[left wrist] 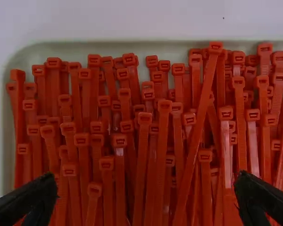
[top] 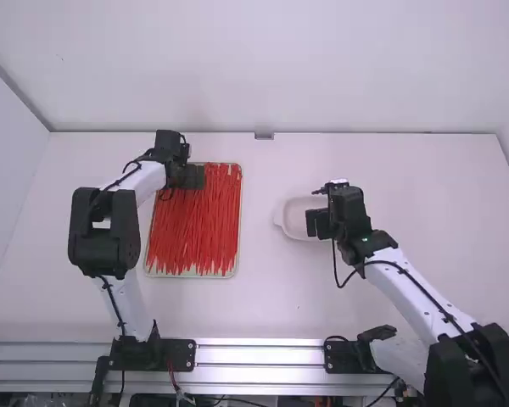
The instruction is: Fasten the cable tie
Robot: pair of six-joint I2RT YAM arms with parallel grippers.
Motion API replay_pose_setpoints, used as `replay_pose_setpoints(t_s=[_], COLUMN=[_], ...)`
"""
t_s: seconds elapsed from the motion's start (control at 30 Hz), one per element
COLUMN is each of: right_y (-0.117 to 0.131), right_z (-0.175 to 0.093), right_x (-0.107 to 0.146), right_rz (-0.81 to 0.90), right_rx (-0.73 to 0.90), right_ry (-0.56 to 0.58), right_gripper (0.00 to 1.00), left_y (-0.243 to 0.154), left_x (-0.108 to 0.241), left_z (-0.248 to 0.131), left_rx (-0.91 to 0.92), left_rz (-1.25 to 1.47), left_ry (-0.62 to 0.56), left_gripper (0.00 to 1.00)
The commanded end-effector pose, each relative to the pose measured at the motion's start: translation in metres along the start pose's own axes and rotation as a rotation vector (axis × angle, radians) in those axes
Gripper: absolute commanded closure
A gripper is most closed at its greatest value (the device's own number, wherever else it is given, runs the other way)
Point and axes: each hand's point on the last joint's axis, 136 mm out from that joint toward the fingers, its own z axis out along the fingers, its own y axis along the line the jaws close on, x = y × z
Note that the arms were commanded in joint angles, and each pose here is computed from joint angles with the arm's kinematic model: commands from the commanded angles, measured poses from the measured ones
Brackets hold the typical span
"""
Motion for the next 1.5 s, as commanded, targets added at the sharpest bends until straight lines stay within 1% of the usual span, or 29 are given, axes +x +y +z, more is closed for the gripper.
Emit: replay_pose_setpoints(t_s=[0.0,0.33,0.37,0.4,0.6,0.73,0.87,1.0,1.17,1.3,1.4,1.47], right_y=[0.000,0.000,0.000,-0.001,0.000,0.000,0.005,0.009,0.023,0.031,0.048,0.054], right_z=[0.002,0.005,0.004,0.003,0.002,0.002,0.002,-0.002,-0.013,-0.023,-0.034,-0.038], right_x=[-0.012,-0.011,-0.011,-0.012,-0.013,-0.012,-0.013,-0.016,-0.022,-0.028,-0.034,-0.034], right_rz=[0.005,0.006,0.007,0.008,0.011,0.013,0.009,0.010,-0.022,-0.032,-0.070,-0.091], right_rx=[0.004,0.003,0.004,0.004,0.003,-0.004,-0.033,-0.057,-0.143,-0.195,-0.298,-0.337], right_ry=[-0.017,-0.013,-0.012,-0.014,-0.018,-0.014,-0.020,-0.031,-0.061,-0.087,-0.122,-0.131], right_gripper=[0.01,0.01,0.01,0.01,0.01,0.01,0.01,0.01,0.01,0.01,0.01,0.01], left_y=[-0.001,0.003,0.004,0.004,0.003,0.003,0.003,0.003,0.007,0.007,0.007,0.007], left_x=[0.008,0.022,0.022,0.022,0.011,0.005,0.003,0.003,0.004,0.004,0.006,0.006], left_z=[0.005,0.016,0.016,0.016,0.016,0.016,0.016,0.016,0.017,0.017,0.019,0.020], left_rx=[0.010,-0.009,-0.009,-0.009,-0.007,-0.006,-0.006,-0.006,-0.028,-0.031,-0.028,-0.029], left_rz=[-0.011,-0.035,-0.035,-0.035,-0.025,-0.025,-0.024,-0.025,-0.026,-0.025,-0.025,-0.025], left_ry=[0.024,0.012,0.010,0.009,-0.034,-0.060,-0.067,-0.072,-0.070,-0.073,-0.080,-0.084], left_gripper=[0.01,0.01,0.02,0.01,0.00,0.18,0.25,0.28,0.29,0.32,0.35,0.35])
